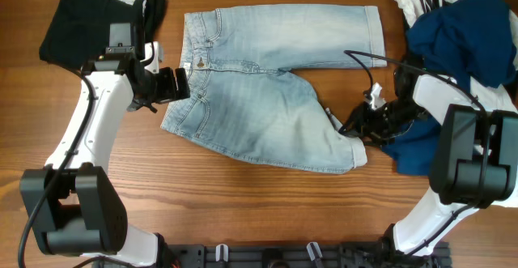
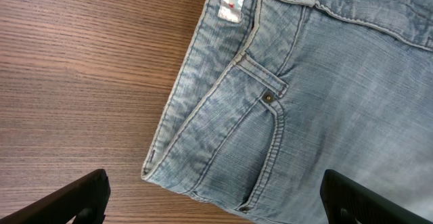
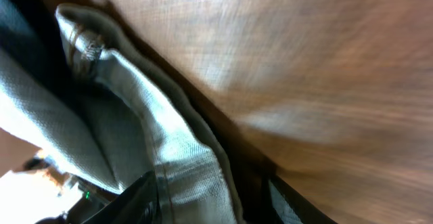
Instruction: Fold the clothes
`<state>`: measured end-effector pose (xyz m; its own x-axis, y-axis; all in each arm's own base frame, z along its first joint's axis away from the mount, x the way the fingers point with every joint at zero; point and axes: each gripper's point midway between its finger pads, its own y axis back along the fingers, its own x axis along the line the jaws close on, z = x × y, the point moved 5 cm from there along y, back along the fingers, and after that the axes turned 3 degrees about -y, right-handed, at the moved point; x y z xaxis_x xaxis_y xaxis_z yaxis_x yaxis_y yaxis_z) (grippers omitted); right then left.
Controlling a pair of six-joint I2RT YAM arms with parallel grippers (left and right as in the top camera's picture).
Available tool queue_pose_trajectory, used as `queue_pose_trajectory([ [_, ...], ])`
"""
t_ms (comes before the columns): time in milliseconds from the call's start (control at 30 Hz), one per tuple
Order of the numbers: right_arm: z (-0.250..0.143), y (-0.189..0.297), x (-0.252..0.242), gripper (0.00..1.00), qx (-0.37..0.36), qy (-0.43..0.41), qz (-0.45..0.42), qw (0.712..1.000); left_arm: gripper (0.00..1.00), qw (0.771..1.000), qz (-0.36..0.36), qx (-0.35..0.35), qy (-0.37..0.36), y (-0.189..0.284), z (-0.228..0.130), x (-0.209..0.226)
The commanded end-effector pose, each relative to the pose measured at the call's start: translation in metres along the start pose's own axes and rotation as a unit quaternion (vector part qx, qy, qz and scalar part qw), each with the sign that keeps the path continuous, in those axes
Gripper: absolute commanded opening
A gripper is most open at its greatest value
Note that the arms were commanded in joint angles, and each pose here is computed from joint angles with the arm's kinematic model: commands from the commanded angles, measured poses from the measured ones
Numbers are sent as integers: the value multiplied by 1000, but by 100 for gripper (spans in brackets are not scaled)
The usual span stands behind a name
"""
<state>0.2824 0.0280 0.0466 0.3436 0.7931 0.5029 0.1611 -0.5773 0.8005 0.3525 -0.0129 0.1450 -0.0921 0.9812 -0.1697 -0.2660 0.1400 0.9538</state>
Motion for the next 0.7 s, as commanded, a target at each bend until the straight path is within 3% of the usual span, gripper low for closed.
queue_pose_trajectory([
  [0,-12,-6,5,50,35,25,38,998,100,1000,-5,6,-9,-4,-2,1],
  [67,-12,-5,11,48,31,39,62,997,100,1000,-5,5,-9,-4,-2,1],
  [100,-9,-4,14,39,22,47,72,996,100,1000,-5,5,-9,-4,-2,1],
  [167,-4,1,22,9,2,64,96,993,100,1000,-5,5,-9,-4,-2,1],
  [200,-3,6,28,4,-11,76,109,991,100,1000,-5,5,-9,-4,-1,1],
  [300,-1,20,34,4,-45,99,96,989,100,1000,-5,3,-10,-4,-1,1],
  [433,22,69,26,4,-157,79,-44,984,100,1000,-6,-2,-10,-4,1,0],
  [533,20,119,9,4,-267,-28,-182,946,100,1000,-6,-1,-10,-4,1,0],
  [667,-5,154,7,4,-334,-85,-228,911,100,1000,-6,2,-9,-4,0,0],
])
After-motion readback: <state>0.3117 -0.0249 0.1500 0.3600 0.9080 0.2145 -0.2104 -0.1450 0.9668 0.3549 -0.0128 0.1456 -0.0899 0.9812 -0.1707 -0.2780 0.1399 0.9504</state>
